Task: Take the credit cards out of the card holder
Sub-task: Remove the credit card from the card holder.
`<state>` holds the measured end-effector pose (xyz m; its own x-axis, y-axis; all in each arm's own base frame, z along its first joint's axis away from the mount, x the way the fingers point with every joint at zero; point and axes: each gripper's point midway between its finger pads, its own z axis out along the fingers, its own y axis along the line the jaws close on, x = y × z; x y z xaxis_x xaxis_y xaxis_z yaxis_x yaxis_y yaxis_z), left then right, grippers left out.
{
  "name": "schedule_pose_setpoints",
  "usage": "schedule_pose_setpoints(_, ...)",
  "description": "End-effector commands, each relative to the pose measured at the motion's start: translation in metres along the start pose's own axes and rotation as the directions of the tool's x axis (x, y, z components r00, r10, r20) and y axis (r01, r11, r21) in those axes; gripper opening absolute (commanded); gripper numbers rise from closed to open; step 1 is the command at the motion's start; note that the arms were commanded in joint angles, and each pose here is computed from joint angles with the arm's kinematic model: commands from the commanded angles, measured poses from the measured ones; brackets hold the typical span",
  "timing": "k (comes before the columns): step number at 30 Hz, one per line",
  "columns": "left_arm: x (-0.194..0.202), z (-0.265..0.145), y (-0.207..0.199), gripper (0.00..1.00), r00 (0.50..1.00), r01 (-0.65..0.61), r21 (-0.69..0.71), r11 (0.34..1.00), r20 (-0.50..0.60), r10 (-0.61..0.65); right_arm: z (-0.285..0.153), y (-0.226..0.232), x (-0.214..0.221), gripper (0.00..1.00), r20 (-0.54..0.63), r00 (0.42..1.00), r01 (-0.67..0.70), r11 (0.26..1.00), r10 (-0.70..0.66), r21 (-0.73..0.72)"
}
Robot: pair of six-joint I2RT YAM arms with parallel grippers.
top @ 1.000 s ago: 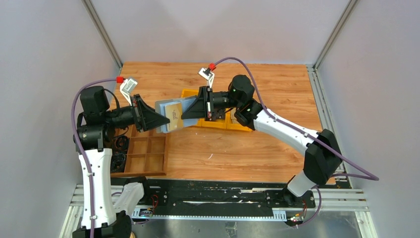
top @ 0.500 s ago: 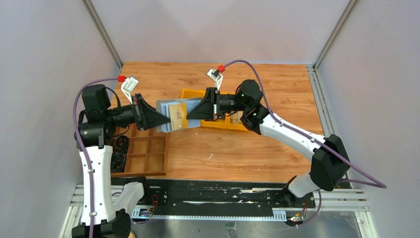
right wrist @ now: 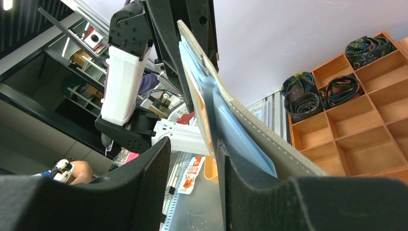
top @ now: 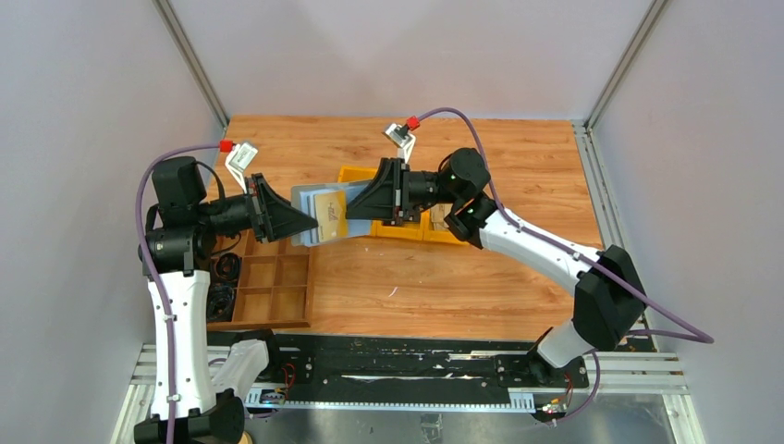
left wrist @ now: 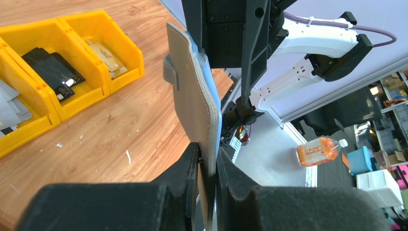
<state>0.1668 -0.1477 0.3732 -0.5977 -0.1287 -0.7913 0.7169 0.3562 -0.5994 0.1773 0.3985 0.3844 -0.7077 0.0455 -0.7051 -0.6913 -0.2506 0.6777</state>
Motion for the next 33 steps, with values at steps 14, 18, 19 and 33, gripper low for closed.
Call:
schedule_pose_setpoints(14, -0.009, -0.004, -0.025, 0.00, 1.000, -0.006, 0.069, 0.998, -0.001, 0.006, 0.015, 0.011, -0.004, 0.02, -0.009, 1.000, 0.023, 0.998, -0.023, -0.060)
schedule_pose_setpoints(18, -0.011, -0.003, -0.024, 0.00, 1.000, -0.005, 0.066, 0.998, 0.000, 0.005, 0.010, 0.015, -0.006, 0.00, 0.013, 1.000, 0.025, 0.997, -0.024, -0.073)
schedule_pose_setpoints(19, -0.011, -0.003, -0.024, 0.00, 1.000, -0.006, 0.063, 0.998, 0.000, 0.006, 0.007, 0.014, -0.007, 0.00, 0.026, 0.999, 0.024, 0.997, -0.022, -0.075)
schedule_pose_setpoints(33, -0.023, -0.002, 0.025, 0.00, 0.998, 0.009, -0.172, 0.985, 0.057, 0.001, -0.043, -0.016, -0.016, 0.00, 0.096, 0.995, -0.036, 0.999, 0.036, 0.002)
